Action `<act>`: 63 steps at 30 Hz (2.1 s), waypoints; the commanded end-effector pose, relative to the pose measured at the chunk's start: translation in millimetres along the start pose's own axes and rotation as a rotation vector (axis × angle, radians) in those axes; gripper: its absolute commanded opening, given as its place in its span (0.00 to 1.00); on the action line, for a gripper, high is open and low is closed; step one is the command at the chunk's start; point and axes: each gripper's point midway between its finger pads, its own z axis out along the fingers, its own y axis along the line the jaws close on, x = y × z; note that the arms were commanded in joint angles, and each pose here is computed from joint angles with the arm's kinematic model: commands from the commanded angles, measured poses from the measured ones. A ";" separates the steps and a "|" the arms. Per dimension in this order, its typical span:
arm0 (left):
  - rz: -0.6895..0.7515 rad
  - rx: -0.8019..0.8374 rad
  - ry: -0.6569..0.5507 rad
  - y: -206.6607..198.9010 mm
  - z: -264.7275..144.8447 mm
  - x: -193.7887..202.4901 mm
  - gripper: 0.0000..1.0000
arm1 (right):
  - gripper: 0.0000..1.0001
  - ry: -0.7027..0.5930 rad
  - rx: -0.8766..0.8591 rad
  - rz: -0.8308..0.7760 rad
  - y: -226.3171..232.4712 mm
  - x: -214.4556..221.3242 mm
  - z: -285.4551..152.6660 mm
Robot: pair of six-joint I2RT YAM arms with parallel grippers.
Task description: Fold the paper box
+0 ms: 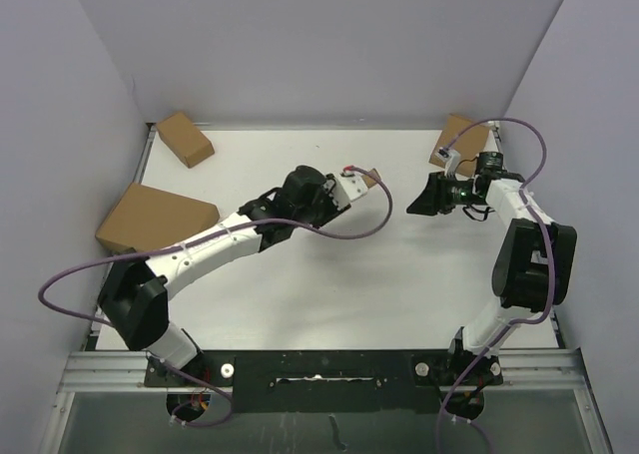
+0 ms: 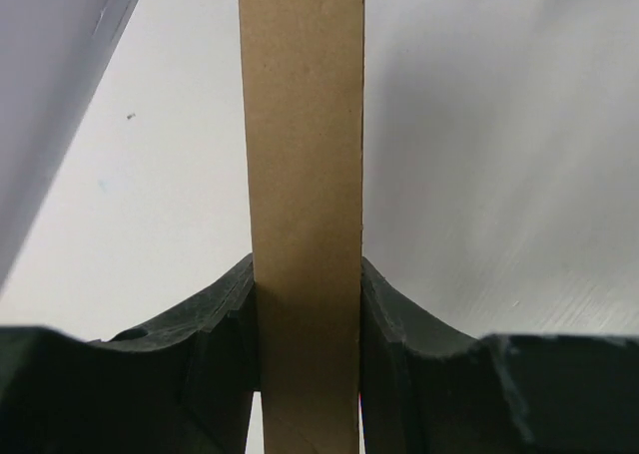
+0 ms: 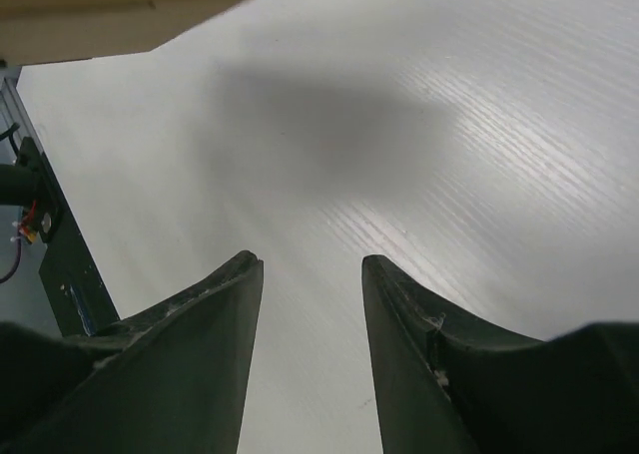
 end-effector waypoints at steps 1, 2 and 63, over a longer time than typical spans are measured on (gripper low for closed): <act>0.497 -0.013 0.176 -2.2 15.8 24.2 0.28 | 0.46 -0.081 -0.019 -0.013 5.2 -11.5 -23.6; 0.533 -0.009 0.177 -3.8 21.2 25.2 0.28 | 0.46 -0.089 -0.017 -0.011 4.6 -11.9 -26.2; -0.797 0.325 0.210 51.2 118.3 97.9 0.64 | 0.00 0.481 -0.164 -1.284 99.5 128.7 153.1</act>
